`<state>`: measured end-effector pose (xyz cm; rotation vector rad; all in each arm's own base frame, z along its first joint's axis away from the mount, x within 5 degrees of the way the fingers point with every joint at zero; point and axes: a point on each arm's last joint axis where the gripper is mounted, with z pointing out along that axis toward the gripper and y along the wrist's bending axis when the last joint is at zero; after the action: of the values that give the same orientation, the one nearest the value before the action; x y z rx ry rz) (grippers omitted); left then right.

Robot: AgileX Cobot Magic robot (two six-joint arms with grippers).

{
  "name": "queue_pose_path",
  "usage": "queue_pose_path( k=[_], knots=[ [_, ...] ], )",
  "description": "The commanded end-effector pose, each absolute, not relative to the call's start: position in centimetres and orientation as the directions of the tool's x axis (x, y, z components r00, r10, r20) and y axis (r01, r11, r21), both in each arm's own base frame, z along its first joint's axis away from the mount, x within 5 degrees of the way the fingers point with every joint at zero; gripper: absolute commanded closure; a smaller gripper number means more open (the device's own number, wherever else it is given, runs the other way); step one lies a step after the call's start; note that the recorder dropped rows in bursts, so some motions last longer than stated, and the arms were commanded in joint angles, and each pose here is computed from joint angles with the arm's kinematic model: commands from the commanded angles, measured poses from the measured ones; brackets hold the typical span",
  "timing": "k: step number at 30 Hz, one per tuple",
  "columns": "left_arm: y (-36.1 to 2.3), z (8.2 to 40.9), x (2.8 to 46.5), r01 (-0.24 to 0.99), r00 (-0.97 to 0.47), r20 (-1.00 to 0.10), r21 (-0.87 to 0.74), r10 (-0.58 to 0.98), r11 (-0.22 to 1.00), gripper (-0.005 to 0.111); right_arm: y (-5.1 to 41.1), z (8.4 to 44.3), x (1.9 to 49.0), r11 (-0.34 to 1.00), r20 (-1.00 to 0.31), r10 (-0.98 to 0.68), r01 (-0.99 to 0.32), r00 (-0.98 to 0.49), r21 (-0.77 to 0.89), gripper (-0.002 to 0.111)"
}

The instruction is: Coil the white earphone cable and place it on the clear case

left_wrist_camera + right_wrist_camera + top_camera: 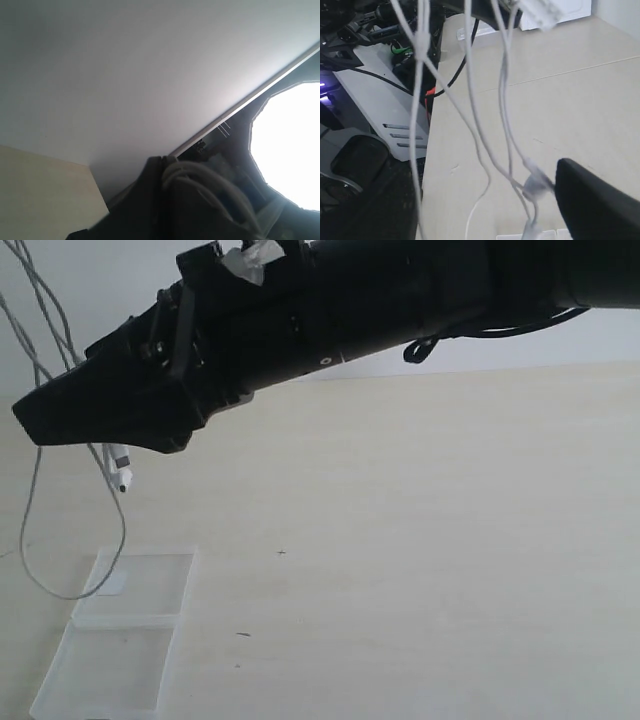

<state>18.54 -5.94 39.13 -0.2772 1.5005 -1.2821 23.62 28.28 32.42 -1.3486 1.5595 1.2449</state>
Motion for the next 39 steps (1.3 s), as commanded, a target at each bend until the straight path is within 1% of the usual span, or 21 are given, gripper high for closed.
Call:
queue_pose_path(
  k=[1,11,17,22,27,31,36,39],
  knots=[
    [-5.9,39.2,18.5,0.439,-0.388,-0.543,-0.819,-0.745,0.368,0.107,28.7,31.7,24.2,-0.015,-0.945,-0.25,-0.975,-0.209,0.22,0.033],
    [-6.0,39.3,18.4,0.455,-0.398,-0.531,-0.822,-0.748,0.342,0.107,29.4,30.8,24.9,-0.032,-0.95,-0.184,-0.965,-0.251,0.261,0.033],
    [-6.0,39.4,18.3,0.456,-0.399,-0.527,-0.824,-0.75,0.337,0.107,29.5,31.0,25.0,-0.027,-0.955,-0.164,-0.967,-0.247,0.254,0.033],
    [-6.1,39.7,18.2,0.473,-0.411,-0.498,-0.832,-0.763,0.289,0.107,29.5,31.1,25.0,-0.027,-0.96,-0.149,-0.969,-0.239,0.245,0.034],
    [-6.1,39.8,18.1,0.479,-0.415,-0.493,-0.833,-0.765,0.277,0.107,29.8,31.1,24.8,-0.028,-0.96,-0.149,-0.969,-0.237,0.244,0.034],
    [-6.2,39.8,18.1,0.488,-0.421,-0.494,-0.83,-0.761,0.269,0.107,30.7,31.1,24.0,-0.038,-0.969,-0.151,-0.978,-0.196,0.204,0.034],
    [-6.3,39.9,18.0,0.493,-0.424,-0.493,-0.829,-0.76,0.262,0.107,31.5,30.9,23.7,0.009,-0.968,-0.164,-0.982,-0.188,0.189,0.034],
    [-6.3,39.9,18.0,0.494,-0.425,-0.489,-0.83,-0.762,0.258,0.107,31.5,30.9,23.8,0.026,-0.968,-0.164,-0.982,-0.19,0.189,0.037]
  ],
)
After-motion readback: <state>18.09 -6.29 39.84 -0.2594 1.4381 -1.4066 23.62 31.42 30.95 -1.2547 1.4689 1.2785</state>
